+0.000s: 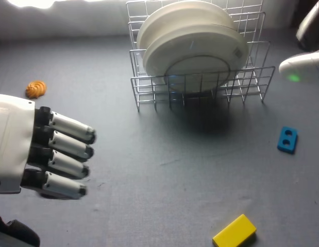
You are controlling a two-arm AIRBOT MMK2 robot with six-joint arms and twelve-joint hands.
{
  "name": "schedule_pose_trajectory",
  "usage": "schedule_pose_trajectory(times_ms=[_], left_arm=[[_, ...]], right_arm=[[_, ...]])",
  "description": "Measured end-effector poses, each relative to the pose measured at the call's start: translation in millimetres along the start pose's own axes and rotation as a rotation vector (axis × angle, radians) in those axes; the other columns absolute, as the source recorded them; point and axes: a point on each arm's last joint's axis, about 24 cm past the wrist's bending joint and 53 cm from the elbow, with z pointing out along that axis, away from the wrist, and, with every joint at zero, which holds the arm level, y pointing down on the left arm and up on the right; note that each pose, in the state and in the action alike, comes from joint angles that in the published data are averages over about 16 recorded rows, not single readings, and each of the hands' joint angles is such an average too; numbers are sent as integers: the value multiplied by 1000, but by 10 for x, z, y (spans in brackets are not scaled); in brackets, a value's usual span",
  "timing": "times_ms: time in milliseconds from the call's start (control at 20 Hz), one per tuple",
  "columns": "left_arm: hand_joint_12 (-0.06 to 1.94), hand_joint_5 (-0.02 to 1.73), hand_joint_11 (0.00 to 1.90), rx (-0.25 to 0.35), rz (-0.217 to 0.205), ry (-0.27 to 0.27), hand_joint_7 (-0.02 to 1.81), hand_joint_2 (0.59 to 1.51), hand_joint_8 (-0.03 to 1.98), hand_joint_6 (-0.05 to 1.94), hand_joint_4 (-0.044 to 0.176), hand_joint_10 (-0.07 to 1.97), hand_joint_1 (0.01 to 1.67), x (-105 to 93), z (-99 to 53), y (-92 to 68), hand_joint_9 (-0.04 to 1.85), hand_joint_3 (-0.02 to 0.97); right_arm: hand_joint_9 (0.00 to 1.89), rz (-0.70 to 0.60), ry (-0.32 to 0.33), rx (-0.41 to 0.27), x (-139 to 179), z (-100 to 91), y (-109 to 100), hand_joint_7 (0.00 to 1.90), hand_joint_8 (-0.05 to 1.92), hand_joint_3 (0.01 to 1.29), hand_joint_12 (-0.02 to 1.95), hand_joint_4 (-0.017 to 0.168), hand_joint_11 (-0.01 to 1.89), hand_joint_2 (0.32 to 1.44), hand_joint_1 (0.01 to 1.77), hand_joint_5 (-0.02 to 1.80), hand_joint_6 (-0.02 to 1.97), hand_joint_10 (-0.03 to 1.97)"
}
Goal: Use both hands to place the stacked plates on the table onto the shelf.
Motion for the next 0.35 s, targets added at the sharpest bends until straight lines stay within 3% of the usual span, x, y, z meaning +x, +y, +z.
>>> schedule_pose_trajectory(times_ms=[250, 350], left_arm=[[1879, 1186, 1152, 0, 1, -2, 1289, 1308, 1603, 1544, 26, 1738, 196, -7, -1, 2, 1235, 11], [1921, 1306, 1347, 0, 1, -4, 1414, 1313, 1797, 1761, 32, 1876, 233, -12, -2, 3, 1381, 10]], right_arm=[[1406, -4, 30, 9, 116, -35, -12, 1362, 1639, 15, 1872, 19, 1460, 1183, 325, 1262, 1637, 1793], [1487, -4, 43, 11, 165, -51, -9, 1425, 1818, 15, 1919, 23, 1584, 1199, 316, 1333, 1818, 1912]])
